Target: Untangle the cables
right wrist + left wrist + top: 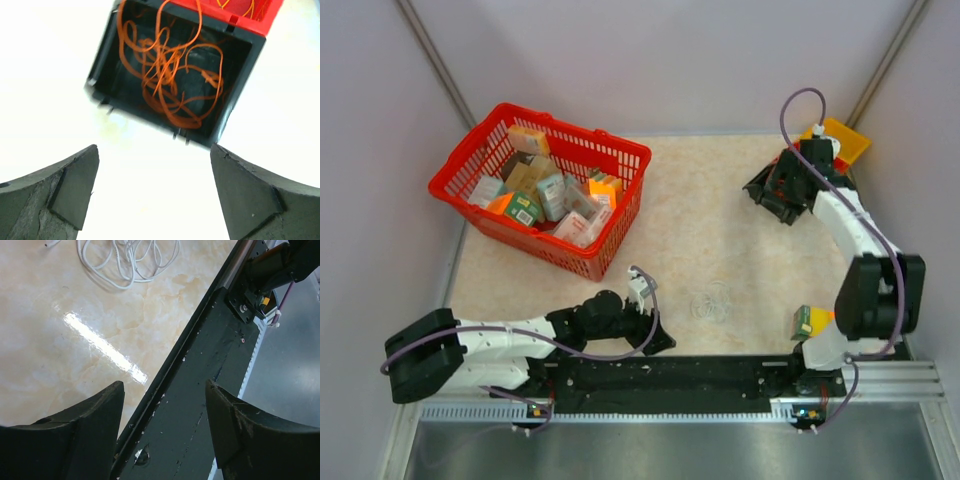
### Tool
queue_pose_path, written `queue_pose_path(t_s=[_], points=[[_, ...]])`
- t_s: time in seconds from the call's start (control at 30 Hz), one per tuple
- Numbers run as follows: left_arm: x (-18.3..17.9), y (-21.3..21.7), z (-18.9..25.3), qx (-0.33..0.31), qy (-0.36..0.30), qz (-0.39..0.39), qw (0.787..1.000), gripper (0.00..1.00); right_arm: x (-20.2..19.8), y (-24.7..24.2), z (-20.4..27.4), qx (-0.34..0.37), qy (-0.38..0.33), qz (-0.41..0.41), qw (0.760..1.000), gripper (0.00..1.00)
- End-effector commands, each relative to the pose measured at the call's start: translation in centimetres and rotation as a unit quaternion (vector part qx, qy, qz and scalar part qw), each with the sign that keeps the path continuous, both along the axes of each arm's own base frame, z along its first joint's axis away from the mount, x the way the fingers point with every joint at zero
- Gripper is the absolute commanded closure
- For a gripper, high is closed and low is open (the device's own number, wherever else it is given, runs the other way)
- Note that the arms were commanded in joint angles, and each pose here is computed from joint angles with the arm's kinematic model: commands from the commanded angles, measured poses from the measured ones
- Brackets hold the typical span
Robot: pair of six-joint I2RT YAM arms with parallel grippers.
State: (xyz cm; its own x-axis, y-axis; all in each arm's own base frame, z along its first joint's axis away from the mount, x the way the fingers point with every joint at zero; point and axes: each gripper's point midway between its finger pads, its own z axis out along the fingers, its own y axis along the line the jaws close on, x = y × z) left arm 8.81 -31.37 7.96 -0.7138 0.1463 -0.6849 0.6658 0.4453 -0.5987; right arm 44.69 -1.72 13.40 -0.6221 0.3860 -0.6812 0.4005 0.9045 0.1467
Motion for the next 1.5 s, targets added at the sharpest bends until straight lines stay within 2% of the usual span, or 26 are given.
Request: queue_pose_path(t_s=[0.0, 0.13, 0.2, 0.3, 0.4, 0.5, 0.6, 0.7, 0.73, 0.77, 0.87, 0.93, 1.03, 1.13, 1.27, 1.3, 1.37, 1.47], points=[[0.6, -1.0, 1.6, -0.019, -0.009, 0.003, 1.0, 0.3, -4.1, 2.3, 6.1, -0.038, -0.095, 0.031, 0.994, 0.08], [0.7, -1.2, 1.5, -0.013, -0.005, 0.0, 1.0, 0.3, -8.4, 6.1, 6.9, -0.001, -0.147, 0.081, 0.986, 0.06], [0.7, -1.4, 1.3, -0.007, -0.002, -0.002, 1.0, 0.3, -10.8, 9.1, 4.9, 0.042, -0.15, 0.134, 0.979, 0.06], [0.7, -1.6, 1.3, -0.004, 0.0, -0.004, 1.0, 0.3, -15.2, 13.5, 0.5, 0.116, -0.121, 0.212, 0.963, 0.06], [0.7, -1.5, 1.3, -0.005, -0.001, -0.003, 1.0, 0.32, -18.6, 15.9, -1.6, 0.18, -0.099, 0.249, 0.947, 0.07], [0.7, -1.6, 1.6, -0.008, -0.002, -0.004, 1.0, 0.36, -21.1, 17.1, -3.2, 0.218, -0.078, 0.269, 0.935, 0.13], [0.7, -1.6, 2.1, -0.014, -0.004, -0.003, 1.0, 0.42, -23.6, 19.0, -4.8, 0.264, -0.038, 0.3, 0.916, 0.25], [0.9, -1.6, 2.6, -0.021, -0.01, 0.002, 1.0, 0.45, -25.1, 21.0, -6.1, 0.281, -0.028, 0.324, 0.903, 0.29], [0.9, -1.6, 2.9, -0.024, -0.012, 0.002, 1.0, 0.45, -25.3, 21.5, -6.3, 0.282, -0.03, 0.329, 0.901, 0.36], [1.0, -1.7, 3.2, -0.029, -0.017, 0.003, 0.999, 0.45, -25.6, 21.8, -6.6, 0.284, -0.025, 0.328, 0.901, 0.48], [1.4, -2.2, 4.7, -0.042, -0.027, 0.005, 0.999, 0.35, -25.9, 23.3, -6.2, 0.303, -0.025, 0.338, 0.891, 0.77], [1.7, -2.6, 5.6, -0.052, -0.036, 0.006, 0.998, 0.29, -26.5, 25.2, -4.1, 0.324, -0.044, 0.372, 0.869, 0.92], [2.2, -3.1, 7.1, -0.066, -0.055, 0.01, 0.996, 0.24, -27.8, 27.4, -0.1, 0.376, -0.078, 0.417, 0.824, 0.99], [2.9, -3.5, 8.5, -0.068, -0.073, 0.014, 0.995, 0.21, -28.7, 27.9, 4.1, 0.422, -0.124, 0.435, 0.786, 1.0], [4.0, -3.8, 9.9, -0.059, -0.093, 0.03, 0.993, 0.22, -30.8, 28.0, 9.4, 0.469, -0.178, 0.474, 0.723, 1.0], [4.1, -4.0, 10.2, -0.061, -0.098, 0.027, 0.993, 0.25, -31.1, 27.8, 10.3, 0.474, -0.188, 0.479, 0.715, 1.0], [4.3, -4.2, 10.8, -0.064, -0.105, 0.026, 0.992, 0.38, -31.7, 27.5, 11.1, 0.476, -0.198, 0.484, 0.707, 1.0], [4.6, -4.1, 11.3, -0.06, -0.115, 0.03, 0.991, 0.72, -31.8, 26.9, 11.6, 0.461, -0.212, 0.481, 0.715, 1.0]])
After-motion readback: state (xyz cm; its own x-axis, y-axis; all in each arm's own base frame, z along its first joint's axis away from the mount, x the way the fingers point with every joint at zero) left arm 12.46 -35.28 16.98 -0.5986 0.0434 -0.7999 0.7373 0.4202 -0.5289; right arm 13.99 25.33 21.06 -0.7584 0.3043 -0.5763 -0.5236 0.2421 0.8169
